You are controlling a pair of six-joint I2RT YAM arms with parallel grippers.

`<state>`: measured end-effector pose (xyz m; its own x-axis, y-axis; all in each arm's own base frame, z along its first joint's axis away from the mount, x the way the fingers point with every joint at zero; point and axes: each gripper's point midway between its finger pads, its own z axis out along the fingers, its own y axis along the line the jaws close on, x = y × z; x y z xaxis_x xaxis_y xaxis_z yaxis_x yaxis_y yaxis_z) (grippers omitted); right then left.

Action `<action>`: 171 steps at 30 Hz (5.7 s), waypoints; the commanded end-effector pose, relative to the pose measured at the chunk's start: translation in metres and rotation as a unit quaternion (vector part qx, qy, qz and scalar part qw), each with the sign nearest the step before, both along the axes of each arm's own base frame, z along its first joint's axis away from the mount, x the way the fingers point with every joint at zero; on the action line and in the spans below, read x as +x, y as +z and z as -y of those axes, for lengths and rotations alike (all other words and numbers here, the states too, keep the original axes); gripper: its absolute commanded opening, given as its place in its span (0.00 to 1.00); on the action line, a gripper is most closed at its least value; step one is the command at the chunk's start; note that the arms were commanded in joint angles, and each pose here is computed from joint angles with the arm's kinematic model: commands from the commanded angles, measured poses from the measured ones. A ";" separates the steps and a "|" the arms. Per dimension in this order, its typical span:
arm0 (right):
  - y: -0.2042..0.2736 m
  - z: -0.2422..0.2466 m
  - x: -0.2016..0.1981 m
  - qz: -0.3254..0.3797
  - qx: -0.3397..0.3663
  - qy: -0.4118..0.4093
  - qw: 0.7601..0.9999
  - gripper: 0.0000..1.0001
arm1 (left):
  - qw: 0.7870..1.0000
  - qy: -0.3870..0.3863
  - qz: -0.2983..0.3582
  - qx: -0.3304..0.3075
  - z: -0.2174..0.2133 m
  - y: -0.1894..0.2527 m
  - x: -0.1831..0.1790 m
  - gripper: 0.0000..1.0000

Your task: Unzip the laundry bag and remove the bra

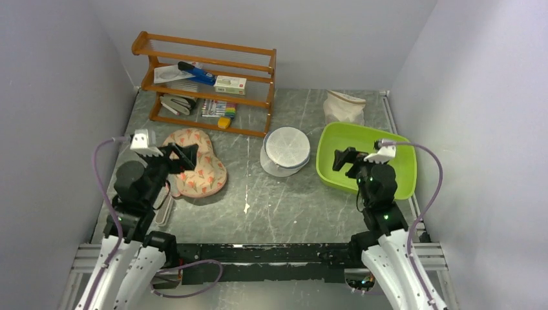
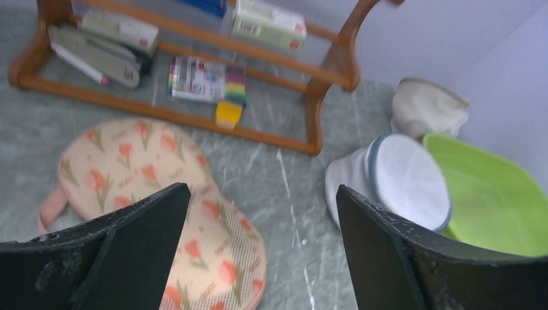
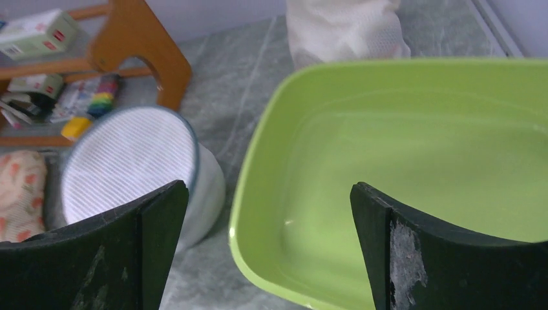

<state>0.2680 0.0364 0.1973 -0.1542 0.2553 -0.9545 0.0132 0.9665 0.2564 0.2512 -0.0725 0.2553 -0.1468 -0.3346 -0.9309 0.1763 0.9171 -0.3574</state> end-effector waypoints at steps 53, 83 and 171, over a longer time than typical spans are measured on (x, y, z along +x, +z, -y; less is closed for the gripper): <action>-0.050 -0.181 0.106 -0.187 0.068 0.329 0.923 0.70 | 0.889 -0.447 -0.017 0.096 0.207 0.035 0.048 0.94; -0.048 -0.248 0.066 -0.257 0.186 0.544 0.776 0.14 | 0.735 -0.493 0.209 0.415 0.202 -0.069 -0.024 0.86; -0.018 -0.237 -0.021 -0.195 0.015 0.375 0.906 0.25 | 0.819 -0.515 -0.084 0.239 0.272 -0.072 0.006 0.07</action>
<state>0.2278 0.2739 0.1878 -0.6290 -0.0795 -0.7734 -0.6344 0.6276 0.4514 0.2612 -0.3390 0.1680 -0.2406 0.4678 -0.8505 0.9275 0.3692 -0.0593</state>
